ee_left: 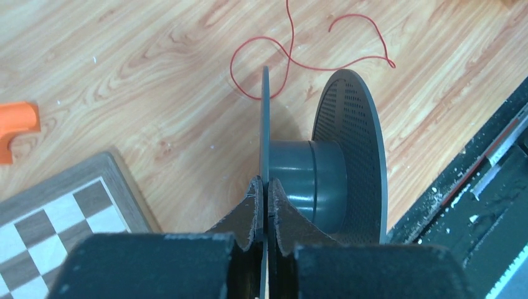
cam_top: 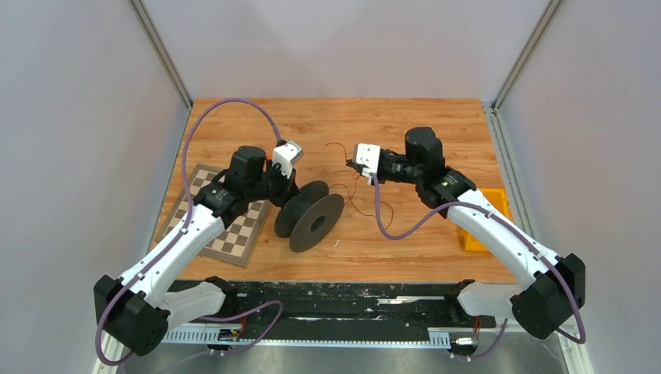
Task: Wrap the cables
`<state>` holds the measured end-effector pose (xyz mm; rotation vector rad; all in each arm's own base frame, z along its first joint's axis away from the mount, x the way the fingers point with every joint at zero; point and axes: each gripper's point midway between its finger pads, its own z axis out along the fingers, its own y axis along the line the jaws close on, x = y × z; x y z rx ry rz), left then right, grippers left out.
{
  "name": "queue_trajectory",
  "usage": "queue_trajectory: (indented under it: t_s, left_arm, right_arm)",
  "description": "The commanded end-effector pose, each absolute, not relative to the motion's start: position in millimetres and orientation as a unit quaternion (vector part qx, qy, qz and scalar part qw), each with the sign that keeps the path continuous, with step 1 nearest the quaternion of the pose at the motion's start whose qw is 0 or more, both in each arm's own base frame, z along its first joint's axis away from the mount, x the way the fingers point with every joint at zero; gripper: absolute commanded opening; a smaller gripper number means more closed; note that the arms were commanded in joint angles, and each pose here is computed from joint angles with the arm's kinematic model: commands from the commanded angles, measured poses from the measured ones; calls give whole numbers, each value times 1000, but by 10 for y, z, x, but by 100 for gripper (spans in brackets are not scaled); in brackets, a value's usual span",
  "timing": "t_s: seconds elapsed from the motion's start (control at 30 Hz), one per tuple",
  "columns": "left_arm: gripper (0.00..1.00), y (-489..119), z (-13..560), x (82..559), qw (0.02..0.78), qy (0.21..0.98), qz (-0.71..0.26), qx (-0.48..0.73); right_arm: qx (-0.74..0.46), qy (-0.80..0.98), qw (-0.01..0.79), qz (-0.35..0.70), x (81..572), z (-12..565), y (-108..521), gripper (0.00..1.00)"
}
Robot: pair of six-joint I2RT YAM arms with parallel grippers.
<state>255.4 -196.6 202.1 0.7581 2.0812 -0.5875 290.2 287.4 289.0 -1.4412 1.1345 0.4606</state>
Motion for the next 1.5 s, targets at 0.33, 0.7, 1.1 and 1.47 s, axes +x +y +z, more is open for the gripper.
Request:
queue_trajectory:
  t_s: [0.33, 0.7, 1.1, 1.47]
  left_arm:
    - [56, -1685, 2975, 3035, 524, 808, -171, 207]
    - [60, -1761, 2941, 2468, 488, 783, -291, 252]
    - [62, -1888, 2568, 2284, 467, 765, -335, 289]
    - [61, -1805, 2233, 2360, 465, 783, -305, 278]
  right_arm:
    - [-764, 325, 532, 166, 2833, 2761, 3030, 2]
    - [-846, 260, 431, 178, 2640, 2418, 3317, 2]
    - [-854, 273, 415, 156, 2686, 2258, 3678, 0]
    - [-847, 285, 423, 152, 2725, 2172, 3736, 0]
